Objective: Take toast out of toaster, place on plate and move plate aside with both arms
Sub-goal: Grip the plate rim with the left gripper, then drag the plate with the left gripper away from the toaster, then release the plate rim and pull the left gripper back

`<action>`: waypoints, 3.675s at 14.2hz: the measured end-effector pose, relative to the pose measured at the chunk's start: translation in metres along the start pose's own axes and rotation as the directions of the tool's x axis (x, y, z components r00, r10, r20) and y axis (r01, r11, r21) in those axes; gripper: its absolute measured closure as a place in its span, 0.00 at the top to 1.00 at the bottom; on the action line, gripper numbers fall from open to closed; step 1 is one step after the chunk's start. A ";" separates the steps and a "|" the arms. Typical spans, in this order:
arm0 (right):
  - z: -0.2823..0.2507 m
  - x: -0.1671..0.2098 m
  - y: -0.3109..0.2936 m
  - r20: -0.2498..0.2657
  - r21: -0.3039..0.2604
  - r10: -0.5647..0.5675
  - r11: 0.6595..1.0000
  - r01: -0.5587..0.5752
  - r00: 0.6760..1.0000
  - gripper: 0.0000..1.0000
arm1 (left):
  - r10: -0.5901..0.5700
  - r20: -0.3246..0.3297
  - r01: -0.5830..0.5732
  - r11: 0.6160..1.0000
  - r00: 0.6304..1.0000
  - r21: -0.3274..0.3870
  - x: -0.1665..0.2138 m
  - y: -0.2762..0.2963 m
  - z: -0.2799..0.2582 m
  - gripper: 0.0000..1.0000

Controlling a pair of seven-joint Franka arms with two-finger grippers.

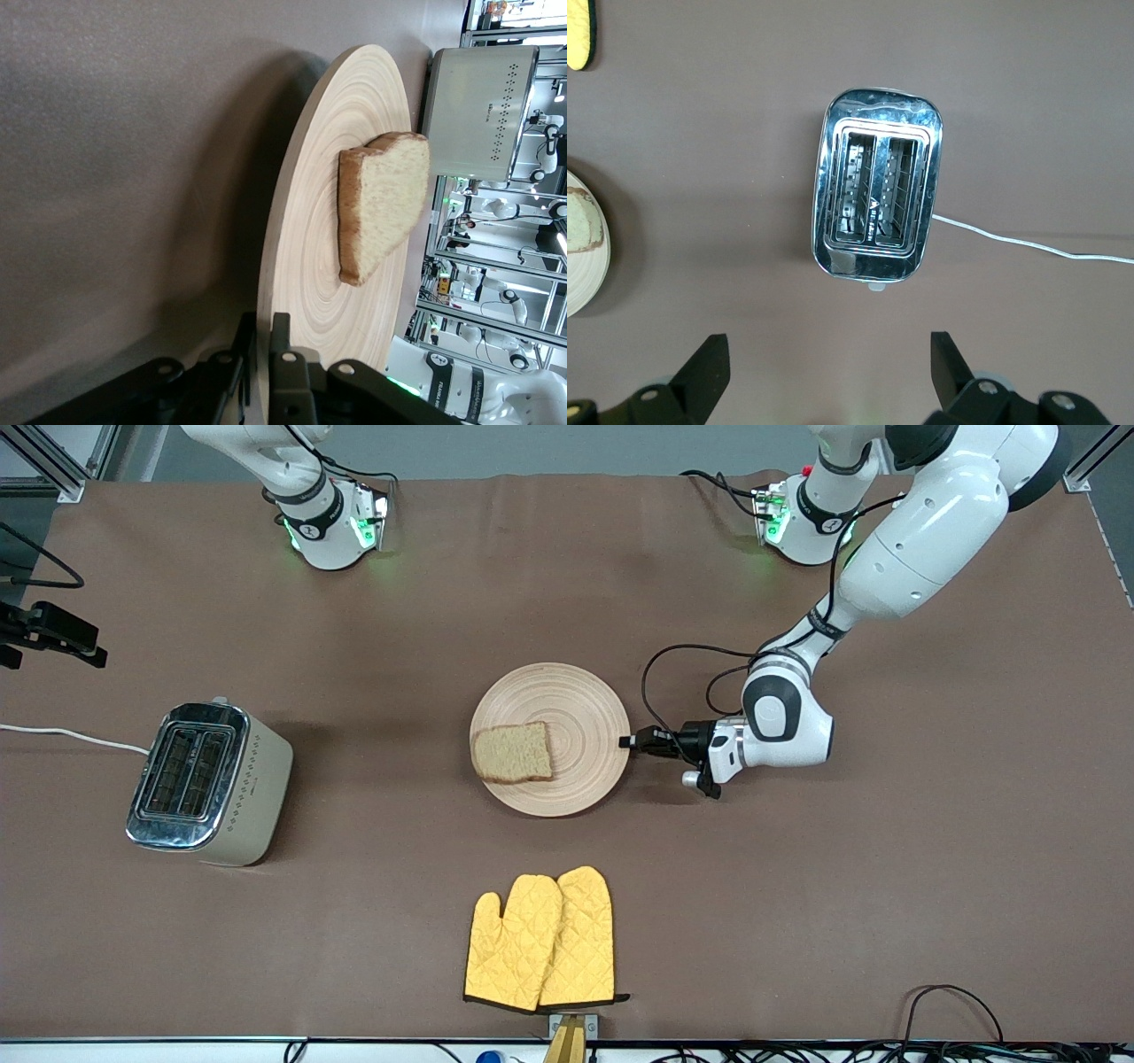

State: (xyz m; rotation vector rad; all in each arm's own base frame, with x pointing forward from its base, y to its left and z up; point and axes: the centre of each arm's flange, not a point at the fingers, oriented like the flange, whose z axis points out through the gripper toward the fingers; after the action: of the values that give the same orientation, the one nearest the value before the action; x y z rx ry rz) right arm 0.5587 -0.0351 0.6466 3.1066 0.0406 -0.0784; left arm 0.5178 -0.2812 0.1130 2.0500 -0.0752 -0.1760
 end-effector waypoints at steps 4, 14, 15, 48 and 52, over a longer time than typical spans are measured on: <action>-0.001 0.001 -0.017 0.000 -0.001 -0.031 1.000 0.031 1.000 1.00 | -0.004 -0.030 0.004 1.000 1.000 -0.001 0.009 -0.003 -0.015 0.09; -0.001 -0.001 -0.032 0.018 0.000 -0.056 0.998 0.056 0.998 1.00 | 0.075 -0.117 -0.078 0.997 0.990 -0.021 0.060 -0.014 -0.278 0.09; -0.001 -0.001 -0.031 0.019 0.000 -0.054 0.999 0.054 0.998 1.00 | 0.068 -0.123 -0.071 0.997 0.990 -0.017 0.058 -0.022 -0.305 0.09; 0.002 -0.005 -0.028 0.052 0.004 -0.049 0.999 0.049 0.997 1.00 | -0.013 -0.199 0.011 1.000 0.980 -0.009 -0.004 -0.230 -0.484 0.48; 0.002 -0.004 -0.031 0.051 0.004 -0.054 0.999 0.054 0.997 1.00 | -0.014 -0.192 0.037 0.993 0.981 0.114 0.019 -0.188 -0.529 0.87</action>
State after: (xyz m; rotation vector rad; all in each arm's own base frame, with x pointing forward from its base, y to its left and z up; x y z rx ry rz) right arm 0.5533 -0.0043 0.6440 3.1046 0.1235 -0.1595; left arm 0.6158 0.2670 0.1879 2.1757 0.0615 0.0103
